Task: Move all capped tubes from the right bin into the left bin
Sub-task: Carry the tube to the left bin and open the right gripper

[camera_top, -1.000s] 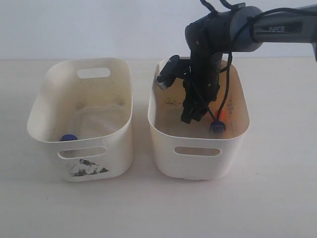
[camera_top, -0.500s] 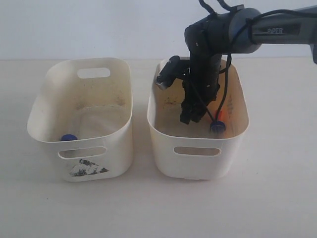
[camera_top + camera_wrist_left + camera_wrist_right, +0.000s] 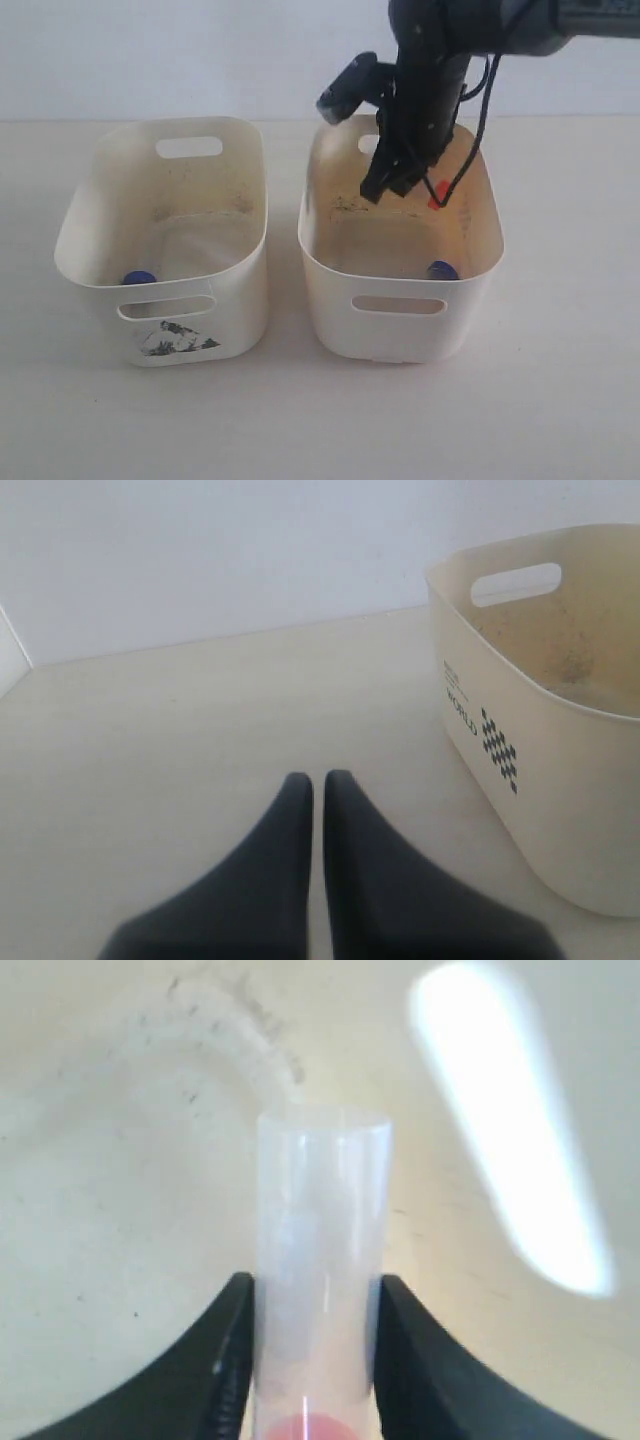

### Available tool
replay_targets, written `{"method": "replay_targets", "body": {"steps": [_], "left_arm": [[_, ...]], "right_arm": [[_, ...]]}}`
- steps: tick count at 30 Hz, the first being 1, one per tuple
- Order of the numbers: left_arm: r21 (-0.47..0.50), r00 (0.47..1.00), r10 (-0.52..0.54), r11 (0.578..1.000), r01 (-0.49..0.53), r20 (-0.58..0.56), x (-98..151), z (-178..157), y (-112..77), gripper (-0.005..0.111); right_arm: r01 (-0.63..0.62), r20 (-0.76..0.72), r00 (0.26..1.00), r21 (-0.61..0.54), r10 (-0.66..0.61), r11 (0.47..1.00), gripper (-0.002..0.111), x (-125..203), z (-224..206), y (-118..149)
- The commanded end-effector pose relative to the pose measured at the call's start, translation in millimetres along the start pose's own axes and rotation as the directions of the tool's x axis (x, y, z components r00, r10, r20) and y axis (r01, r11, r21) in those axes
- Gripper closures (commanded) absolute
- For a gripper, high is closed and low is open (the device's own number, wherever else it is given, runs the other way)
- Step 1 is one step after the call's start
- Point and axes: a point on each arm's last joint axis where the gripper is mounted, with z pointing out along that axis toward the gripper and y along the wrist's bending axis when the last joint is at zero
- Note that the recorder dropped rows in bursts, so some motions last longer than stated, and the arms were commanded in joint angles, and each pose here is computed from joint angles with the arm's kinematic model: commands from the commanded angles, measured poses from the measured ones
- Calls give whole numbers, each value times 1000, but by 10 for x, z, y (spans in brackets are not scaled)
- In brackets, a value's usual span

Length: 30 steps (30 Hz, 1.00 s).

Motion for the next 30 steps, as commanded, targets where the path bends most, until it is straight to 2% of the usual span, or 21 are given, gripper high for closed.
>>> {"method": "replay_targets", "body": {"steps": [1,4,5,10,13,18,23,25,27,28,29,30], "left_arm": [[-1,1000,-13,1000,13,21,-27,-5,2,102],[-1,1000,-13,1000,13,21,-27,-5,2,102],[-1,1000,-13,1000,13,21,-27,-5,2,102],[-1,1000,-13,1000,13,21,-27,-5,2,102],[-1,1000,-13,1000,13,21,-27,-5,2,102],[-1,1000,-13,1000,13,21,-27,-5,2,102],[-1,1000,-13,1000,13,21,-27,-5,2,102],[-1,1000,-13,1000,13,21,-27,-5,2,102],[-1,1000,-13,1000,13,21,-27,-5,2,102],[-1,1000,-13,1000,13,21,-27,-5,2,102],[-1,1000,-13,1000,13,21,-27,-5,2,102],[-1,1000,-13,1000,13,21,-27,-5,2,102]], "right_arm": [[-127,106,987,20,124,992,107,25,-563,-112],[-322,159,931,-71,329,944,107,45,-878,-82],[-361,182,906,-143,383,922,107,31,-986,-39],[-324,281,842,-419,460,848,107,-88,-1296,147],[-284,304,804,-559,512,779,107,-183,-1398,271],[-226,358,781,-602,512,766,107,-375,-1402,521],[-179,388,784,-606,484,775,106,-591,-1269,894],[-154,407,787,-599,463,786,96,-648,-1219,1003],[-141,410,792,-596,451,790,82,-693,-1152,1095],[-139,409,794,-597,449,790,72,-707,-1126,1129],[-138,406,797,-596,446,791,53,-729,-1078,1173],[-140,403,799,-596,446,791,48,-735,-1057,1188]]}}
